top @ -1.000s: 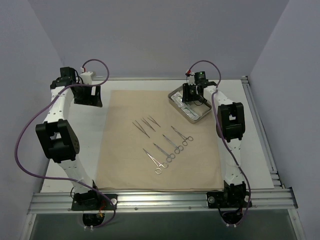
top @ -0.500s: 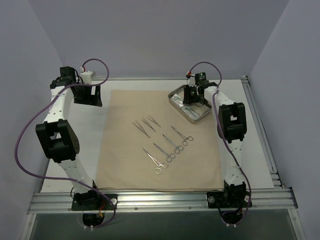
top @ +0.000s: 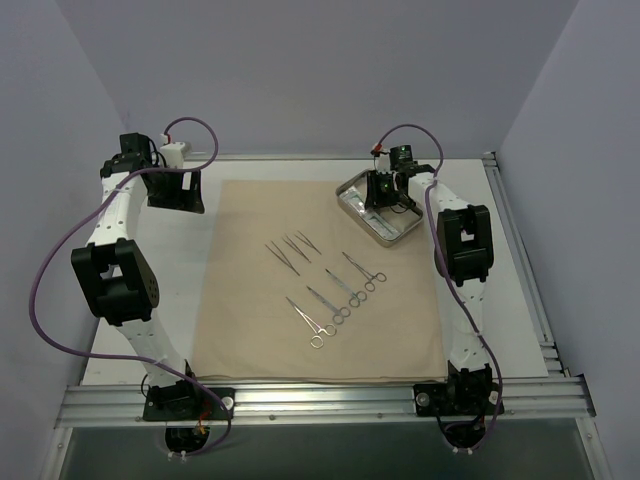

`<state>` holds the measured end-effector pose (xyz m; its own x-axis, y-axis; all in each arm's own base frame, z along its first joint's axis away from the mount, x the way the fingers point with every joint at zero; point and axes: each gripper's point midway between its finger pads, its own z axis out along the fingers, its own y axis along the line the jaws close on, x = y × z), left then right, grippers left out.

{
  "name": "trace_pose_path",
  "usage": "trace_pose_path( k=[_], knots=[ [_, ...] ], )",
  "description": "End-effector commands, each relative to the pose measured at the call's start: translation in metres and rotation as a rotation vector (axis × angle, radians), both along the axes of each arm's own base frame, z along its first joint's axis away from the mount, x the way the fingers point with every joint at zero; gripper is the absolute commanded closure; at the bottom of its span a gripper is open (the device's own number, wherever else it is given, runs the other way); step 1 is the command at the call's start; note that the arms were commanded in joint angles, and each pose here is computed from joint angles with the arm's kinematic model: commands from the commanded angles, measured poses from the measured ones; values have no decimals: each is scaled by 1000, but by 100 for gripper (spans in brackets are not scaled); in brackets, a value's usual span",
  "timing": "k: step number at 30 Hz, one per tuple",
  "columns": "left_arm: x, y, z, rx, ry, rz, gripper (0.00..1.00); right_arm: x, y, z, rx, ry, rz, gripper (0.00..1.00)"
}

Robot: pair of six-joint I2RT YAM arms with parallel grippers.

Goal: Open and lay out the surgical kit
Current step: Pick up the medical item from the container.

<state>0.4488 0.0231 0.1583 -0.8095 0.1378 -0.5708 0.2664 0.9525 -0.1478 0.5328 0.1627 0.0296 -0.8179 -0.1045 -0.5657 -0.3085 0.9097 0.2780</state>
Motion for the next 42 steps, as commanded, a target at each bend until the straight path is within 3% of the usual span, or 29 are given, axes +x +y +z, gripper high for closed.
trace_pose_path(
  k=[1,5,14,26,42],
  knots=[
    [8,2,19,13,-53,-2,6,-9,14,7,42,31,50,70],
    [8,2,19,12,-51,-2,6,-12,16,-4,40,53,71,69],
    [8,2,22,19,-59,-2,6,-1,15,21,40,-15,67,99],
    [6,1,30,19,-75,-5,6,1,4,94,-13,-166,80,100],
    [4,2,34,27,-88,-6,6,3,-11,47,-66,-92,35,96]
  ],
)
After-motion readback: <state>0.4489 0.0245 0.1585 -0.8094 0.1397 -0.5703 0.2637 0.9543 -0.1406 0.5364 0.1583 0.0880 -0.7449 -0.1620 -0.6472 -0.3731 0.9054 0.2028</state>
